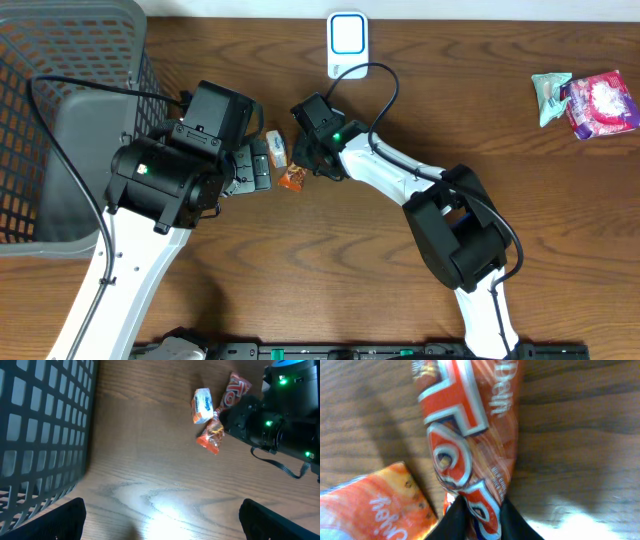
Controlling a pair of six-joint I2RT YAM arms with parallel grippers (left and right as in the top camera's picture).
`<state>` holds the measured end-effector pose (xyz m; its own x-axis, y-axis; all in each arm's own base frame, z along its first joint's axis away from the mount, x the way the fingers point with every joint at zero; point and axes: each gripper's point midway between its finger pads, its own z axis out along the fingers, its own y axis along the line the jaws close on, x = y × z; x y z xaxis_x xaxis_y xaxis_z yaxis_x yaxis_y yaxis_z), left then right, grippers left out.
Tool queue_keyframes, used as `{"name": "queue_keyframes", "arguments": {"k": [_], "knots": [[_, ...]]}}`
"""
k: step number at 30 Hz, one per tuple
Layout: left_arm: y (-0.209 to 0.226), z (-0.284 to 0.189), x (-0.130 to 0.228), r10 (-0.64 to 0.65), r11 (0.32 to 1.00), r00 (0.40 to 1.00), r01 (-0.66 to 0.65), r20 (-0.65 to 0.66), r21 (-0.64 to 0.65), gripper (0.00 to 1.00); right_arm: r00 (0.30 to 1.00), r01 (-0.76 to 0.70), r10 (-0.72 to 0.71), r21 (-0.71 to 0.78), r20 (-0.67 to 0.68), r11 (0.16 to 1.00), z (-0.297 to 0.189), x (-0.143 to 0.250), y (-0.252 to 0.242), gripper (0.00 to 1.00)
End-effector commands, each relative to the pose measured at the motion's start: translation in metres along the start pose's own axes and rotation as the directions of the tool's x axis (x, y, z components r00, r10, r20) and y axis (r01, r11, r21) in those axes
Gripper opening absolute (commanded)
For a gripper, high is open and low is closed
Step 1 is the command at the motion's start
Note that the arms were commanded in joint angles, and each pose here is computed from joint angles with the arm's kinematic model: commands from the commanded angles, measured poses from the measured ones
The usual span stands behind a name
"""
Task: Scan the item barcode
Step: 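Lift the candy bar and rotate it in front of the scanner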
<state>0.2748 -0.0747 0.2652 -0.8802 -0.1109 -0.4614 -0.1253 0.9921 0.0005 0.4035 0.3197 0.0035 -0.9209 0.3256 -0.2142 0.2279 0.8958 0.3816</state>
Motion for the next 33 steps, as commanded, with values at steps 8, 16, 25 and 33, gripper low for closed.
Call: {"name": "queue_keyframes", "arguments": {"k": [8,16,25,33], "knots": [[0.001,-0.002,-0.002,-0.007,1.0,1.0,0.007,0.008,0.001,0.98,0.996,0.092,-0.093,0.139,-0.003,0.986,-0.013,-0.034,-0.056,0.01],[0.001,-0.002,-0.002,-0.007,1.0,1.0,0.007,0.008,0.001,0.98,0.907,0.407,-0.421,-0.284,0.012,0.868,-0.099,-0.07,-0.019,0.01],[0.001,-0.002,-0.002,-0.007,1.0,1.0,0.007,0.008,0.001,0.98,0.886,0.286,-0.464,-0.786,-0.001,0.548,-0.194,-0.062,0.0,0.01],[0.001,-0.002,-0.002,-0.007,1.0,1.0,0.007,0.008,0.001,0.98,0.922,0.127,-0.376,-0.842,-0.095,0.525,-0.214,-0.073,-0.01,0.02]]}}
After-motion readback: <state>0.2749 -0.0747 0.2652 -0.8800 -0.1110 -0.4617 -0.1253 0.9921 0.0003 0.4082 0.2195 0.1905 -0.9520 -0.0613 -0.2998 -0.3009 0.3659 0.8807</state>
